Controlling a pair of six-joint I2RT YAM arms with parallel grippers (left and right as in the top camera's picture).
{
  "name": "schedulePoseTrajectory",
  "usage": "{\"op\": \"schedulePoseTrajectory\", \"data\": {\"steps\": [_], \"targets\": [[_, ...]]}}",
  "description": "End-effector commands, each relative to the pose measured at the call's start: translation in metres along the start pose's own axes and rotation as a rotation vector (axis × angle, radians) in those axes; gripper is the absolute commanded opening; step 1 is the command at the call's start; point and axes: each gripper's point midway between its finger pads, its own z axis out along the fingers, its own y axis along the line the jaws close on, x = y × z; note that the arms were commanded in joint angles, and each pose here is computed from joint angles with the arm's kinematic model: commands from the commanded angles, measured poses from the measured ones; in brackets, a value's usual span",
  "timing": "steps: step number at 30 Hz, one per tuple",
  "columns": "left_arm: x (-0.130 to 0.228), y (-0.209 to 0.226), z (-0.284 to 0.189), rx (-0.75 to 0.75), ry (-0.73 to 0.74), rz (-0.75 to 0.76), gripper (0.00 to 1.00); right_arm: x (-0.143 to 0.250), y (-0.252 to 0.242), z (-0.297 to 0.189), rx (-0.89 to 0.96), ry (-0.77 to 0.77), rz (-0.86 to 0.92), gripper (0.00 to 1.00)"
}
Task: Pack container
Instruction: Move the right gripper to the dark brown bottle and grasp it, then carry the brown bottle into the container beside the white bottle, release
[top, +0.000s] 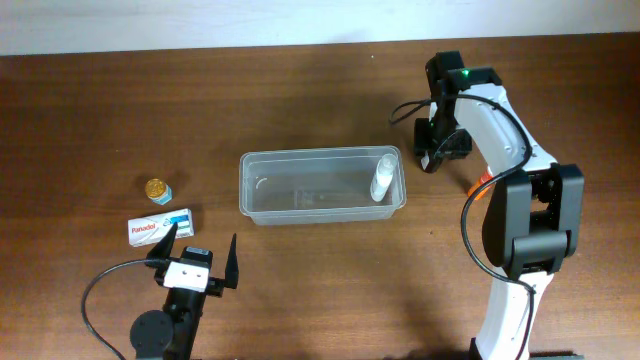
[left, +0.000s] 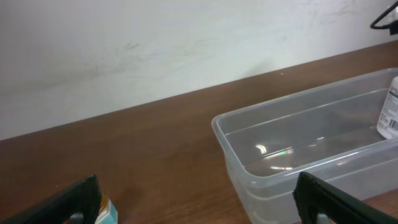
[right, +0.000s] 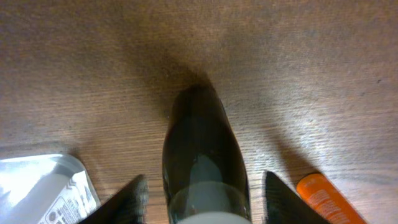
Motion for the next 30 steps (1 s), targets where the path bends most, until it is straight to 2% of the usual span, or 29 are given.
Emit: {"op": "schedulePoseTrajectory", "data": {"steps": [1,9,17,22,24,30], "targets": [[0.001,0.002,0.0,-0.009,0.0,-0.009,0.99,-0.001,-0.001,0.002,-0.004,-0.01,-0.001,0.43],[0.001,0.002,0.0,-0.009,0.0,-0.009,0.99,-0.006,0.0,0.002,-0.007,-0.027,-0.017,0.25],[0.001,0.002,0.0,-0.009,0.0,-0.009,0.99,-0.003,-0.001,-0.009,-0.008,-0.028,-0.016,0.24],[0.001,0.002,0.0,-0.009,0.0,-0.009,0.99,-0.006,-0.001,-0.046,-0.018,-0.068,-0.015,0.24],[0.001,0.002,0.0,-0.009,0.0,-0.009,0.99,-0.008,0.001,-0.07,-0.034,-0.097,-0.015,0.29],[0.001,0.002,0.0,-0.009,0.0,-0.009,0.99,-0.011,0.011,-0.148,-0.112,-0.212,-0.025,0.25]]}}
